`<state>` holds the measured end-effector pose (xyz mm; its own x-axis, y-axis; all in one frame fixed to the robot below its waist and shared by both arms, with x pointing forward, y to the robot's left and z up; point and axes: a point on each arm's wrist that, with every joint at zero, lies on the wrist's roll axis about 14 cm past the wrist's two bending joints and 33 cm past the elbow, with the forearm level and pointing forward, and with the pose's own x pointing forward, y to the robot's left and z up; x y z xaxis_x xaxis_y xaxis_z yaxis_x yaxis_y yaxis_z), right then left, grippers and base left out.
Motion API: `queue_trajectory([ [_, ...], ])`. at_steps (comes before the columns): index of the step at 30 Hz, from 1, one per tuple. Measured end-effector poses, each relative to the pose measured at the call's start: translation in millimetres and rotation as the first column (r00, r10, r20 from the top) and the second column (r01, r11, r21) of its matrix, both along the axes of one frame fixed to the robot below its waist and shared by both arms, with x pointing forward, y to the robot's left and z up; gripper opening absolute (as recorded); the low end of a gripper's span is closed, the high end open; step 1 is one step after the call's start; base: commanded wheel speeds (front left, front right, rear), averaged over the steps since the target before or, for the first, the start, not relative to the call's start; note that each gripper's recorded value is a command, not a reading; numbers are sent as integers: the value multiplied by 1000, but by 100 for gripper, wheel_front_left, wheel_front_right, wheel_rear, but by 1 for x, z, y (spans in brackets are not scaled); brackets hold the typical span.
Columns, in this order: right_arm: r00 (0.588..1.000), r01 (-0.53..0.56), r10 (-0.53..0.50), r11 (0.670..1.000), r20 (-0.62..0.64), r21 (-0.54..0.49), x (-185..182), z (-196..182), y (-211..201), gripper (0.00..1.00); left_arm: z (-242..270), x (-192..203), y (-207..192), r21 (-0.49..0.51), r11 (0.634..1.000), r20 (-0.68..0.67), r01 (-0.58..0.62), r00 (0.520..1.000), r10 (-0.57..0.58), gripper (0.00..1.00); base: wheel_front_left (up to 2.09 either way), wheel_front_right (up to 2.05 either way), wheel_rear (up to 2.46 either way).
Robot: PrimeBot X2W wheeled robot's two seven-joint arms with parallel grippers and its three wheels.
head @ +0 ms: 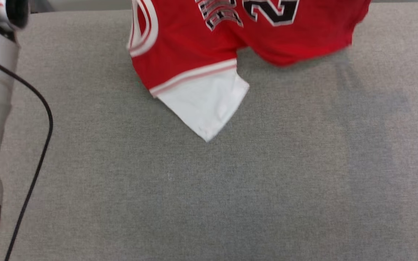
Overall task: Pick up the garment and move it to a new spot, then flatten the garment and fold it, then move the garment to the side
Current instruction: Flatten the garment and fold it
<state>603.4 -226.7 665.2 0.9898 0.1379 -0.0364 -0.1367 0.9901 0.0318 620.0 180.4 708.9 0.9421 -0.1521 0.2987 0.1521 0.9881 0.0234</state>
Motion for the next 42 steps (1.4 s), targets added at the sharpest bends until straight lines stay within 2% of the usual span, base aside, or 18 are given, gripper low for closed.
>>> queue_trajectory([
  [7, 986, 30, -26, 999, 164, -24, 41, 34, -5, 0, 29, 41, 3, -6, 1000, 90, -28, 996, 29, 0, 0, 0, 0],
  [10, 979, 35, -29, 999, 200, -27, 59, 33, -4, 0, 27, 57, 4, -18, 999, 101, -37, 994, 38, 0, 0, 0, 0],
  [17, 986, 36, -29, 999, 166, -41, 98, -14, 1, 0, -39, 93, 6, -39, 998, -13, -54, 998, 53, 0, 0, 0, 0],
  [25, 1000, -13, 13, 999, 11, -42, 120, -110, 23, 0, -139, 107, 18, -56, 996, -181, -73, 982, 61, 0, 0, 0, 0],
  [31, 992, -52, 51, 999, -114, -8, 98, -171, 36, 0, -211, 79, 25, -73, 994, -325, -78, 944, 50, 0, 0, 0, 0],
  [37, 968, -73, 75, 997, -239, 17, 43, -226, 33, 0, -275, 22, 27, -125, 988, -466, -94, 884, 25, 0, 0, 0, 0],
  [42, 948, -78, 93, 995, -304, 61, -8, -252, 30, 0, -314, -36, 35, -173, 976, -551, -134, 834, 16, 0, 0, 0, 0],
])
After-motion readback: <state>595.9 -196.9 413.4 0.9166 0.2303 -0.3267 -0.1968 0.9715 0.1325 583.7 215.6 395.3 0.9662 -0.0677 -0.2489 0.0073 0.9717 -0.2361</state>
